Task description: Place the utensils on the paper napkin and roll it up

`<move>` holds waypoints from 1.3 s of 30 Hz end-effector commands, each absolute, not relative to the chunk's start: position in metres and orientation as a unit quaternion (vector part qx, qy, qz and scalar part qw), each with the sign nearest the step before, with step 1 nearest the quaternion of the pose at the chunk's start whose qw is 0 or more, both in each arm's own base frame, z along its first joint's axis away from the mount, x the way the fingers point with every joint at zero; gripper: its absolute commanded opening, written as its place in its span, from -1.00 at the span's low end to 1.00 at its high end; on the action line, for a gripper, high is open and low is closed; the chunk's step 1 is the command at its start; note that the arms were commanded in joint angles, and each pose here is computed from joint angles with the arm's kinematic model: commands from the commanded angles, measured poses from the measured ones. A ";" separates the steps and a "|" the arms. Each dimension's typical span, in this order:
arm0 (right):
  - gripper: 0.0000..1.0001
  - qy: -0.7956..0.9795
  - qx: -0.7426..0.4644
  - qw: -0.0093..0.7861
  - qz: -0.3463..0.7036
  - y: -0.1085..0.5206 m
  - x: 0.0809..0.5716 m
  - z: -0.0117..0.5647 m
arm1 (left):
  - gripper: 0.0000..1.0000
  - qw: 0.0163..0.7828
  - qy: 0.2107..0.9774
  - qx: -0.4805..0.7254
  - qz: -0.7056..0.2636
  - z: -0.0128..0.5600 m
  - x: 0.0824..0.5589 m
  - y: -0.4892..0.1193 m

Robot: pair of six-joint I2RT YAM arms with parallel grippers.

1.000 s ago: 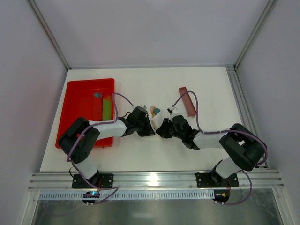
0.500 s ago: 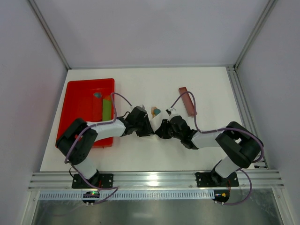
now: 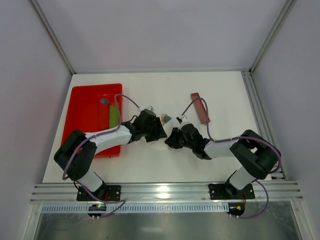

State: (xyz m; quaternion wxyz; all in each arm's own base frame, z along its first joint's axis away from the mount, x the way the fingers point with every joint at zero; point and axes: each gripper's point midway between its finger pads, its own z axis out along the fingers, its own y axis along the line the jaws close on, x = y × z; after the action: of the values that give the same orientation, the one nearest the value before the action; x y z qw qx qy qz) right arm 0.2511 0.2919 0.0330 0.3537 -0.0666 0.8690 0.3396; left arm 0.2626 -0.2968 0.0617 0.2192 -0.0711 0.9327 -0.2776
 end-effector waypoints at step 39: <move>-0.35 0.860 -0.101 0.380 0.324 0.282 0.240 0.055 | -0.13 0.267 0.944 -0.054 -0.183 0.059 0.305 -0.278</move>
State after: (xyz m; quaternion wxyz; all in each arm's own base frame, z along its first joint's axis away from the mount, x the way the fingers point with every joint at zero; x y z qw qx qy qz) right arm 0.2414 0.2884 0.0534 0.3669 -0.0942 0.8622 0.3365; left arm 0.2944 -0.2742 0.0486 0.2498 -0.0583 0.9505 -0.1752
